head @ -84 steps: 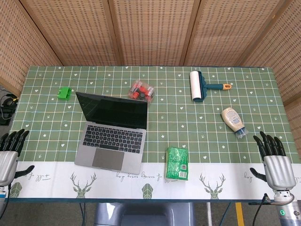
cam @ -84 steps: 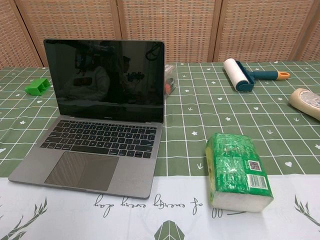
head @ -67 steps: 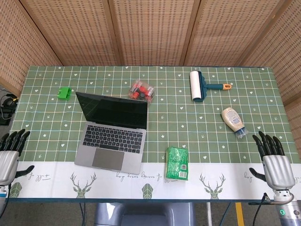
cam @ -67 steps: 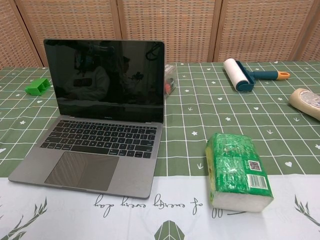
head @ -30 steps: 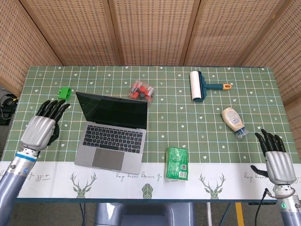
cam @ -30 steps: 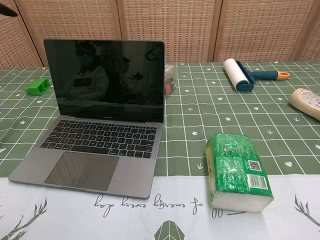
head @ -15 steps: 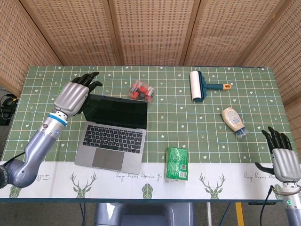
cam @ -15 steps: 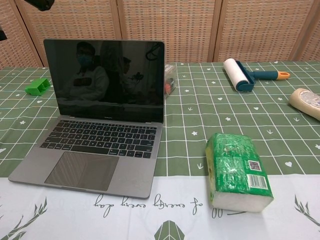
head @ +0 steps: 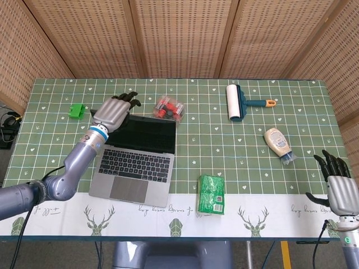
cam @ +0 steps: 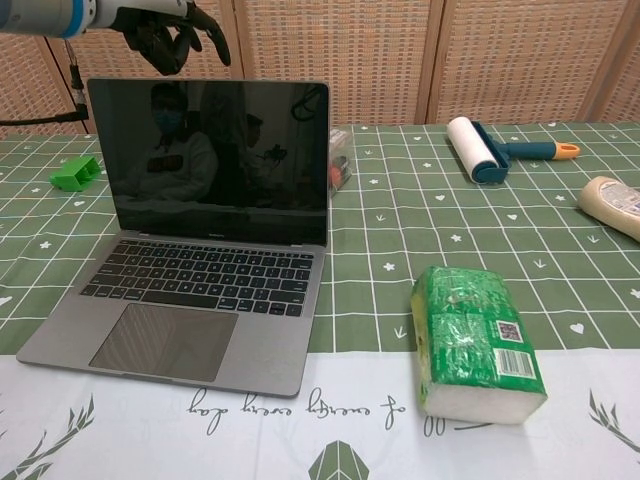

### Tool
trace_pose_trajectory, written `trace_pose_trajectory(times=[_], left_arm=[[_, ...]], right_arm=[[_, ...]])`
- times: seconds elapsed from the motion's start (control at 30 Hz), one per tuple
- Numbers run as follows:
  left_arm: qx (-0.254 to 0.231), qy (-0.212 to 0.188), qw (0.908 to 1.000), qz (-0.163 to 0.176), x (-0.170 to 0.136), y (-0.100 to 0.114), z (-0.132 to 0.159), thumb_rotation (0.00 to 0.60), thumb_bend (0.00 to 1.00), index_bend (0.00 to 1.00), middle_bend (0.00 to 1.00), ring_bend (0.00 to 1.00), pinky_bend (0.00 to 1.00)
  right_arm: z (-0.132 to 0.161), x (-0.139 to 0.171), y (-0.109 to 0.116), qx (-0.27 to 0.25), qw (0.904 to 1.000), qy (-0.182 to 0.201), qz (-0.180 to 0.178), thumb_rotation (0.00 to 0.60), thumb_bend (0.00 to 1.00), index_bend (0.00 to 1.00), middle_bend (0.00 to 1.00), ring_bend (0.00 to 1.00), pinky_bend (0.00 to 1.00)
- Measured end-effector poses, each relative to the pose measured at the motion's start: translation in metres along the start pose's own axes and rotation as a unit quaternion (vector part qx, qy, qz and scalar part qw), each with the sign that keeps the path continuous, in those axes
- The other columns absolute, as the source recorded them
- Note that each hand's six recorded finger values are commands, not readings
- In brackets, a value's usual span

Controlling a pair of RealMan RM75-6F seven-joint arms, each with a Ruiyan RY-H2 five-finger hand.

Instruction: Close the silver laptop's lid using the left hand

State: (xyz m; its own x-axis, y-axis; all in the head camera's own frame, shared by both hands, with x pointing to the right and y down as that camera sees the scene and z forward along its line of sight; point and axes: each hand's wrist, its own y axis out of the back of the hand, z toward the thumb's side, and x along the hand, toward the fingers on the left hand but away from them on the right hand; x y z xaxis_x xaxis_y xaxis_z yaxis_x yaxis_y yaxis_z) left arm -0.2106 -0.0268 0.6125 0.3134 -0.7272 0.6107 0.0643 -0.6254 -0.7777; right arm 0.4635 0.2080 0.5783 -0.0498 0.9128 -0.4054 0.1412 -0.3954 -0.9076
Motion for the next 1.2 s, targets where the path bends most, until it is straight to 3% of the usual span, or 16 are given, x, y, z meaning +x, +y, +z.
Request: trace_pose_trajectory(times=[0.3, 0.57, 0.83, 1.2], left_arm=[[-0.003, -0.001, 0.9994, -0.035, 0.004, -0.015, 0.006, 0.600, 1.00, 0.34, 0.17, 0.21, 0.28], [0.006, -0.009, 0.9996, -0.025, -0.003, -0.007, 0.009, 0.600, 1.00, 0.42, 0.25, 0.27, 0.32], [0.012, -0.026, 0.9995, -0.014, -0.019, 0.004, 0.012, 0.600, 1.00, 0.45, 0.29, 0.30, 0.33], [0.006, -0.044, 0.9983, -0.038, -0.038, -0.003, 0.016, 0.600, 1.00, 0.48, 0.31, 0.32, 0.35]], right_arm=[[0.000, 0.000, 0.000, 0.001, 1.0000, 0.000, -0.001, 0.600, 0.10, 0.14, 0.00, 0.00, 0.02], [0.004, 0.001, -0.003, 0.004, 1.0000, 0.007, 0.005, 0.600, 0.10, 0.14, 0.00, 0.00, 0.02], [0.009, 0.003, -0.006, 0.009, 0.9998, 0.014, 0.009, 0.600, 0.10, 0.14, 0.00, 0.00, 0.02], [0.011, 0.005, -0.005, 0.008, 0.9998, 0.018, 0.008, 0.600, 0.10, 0.14, 0.00, 0.00, 0.02]])
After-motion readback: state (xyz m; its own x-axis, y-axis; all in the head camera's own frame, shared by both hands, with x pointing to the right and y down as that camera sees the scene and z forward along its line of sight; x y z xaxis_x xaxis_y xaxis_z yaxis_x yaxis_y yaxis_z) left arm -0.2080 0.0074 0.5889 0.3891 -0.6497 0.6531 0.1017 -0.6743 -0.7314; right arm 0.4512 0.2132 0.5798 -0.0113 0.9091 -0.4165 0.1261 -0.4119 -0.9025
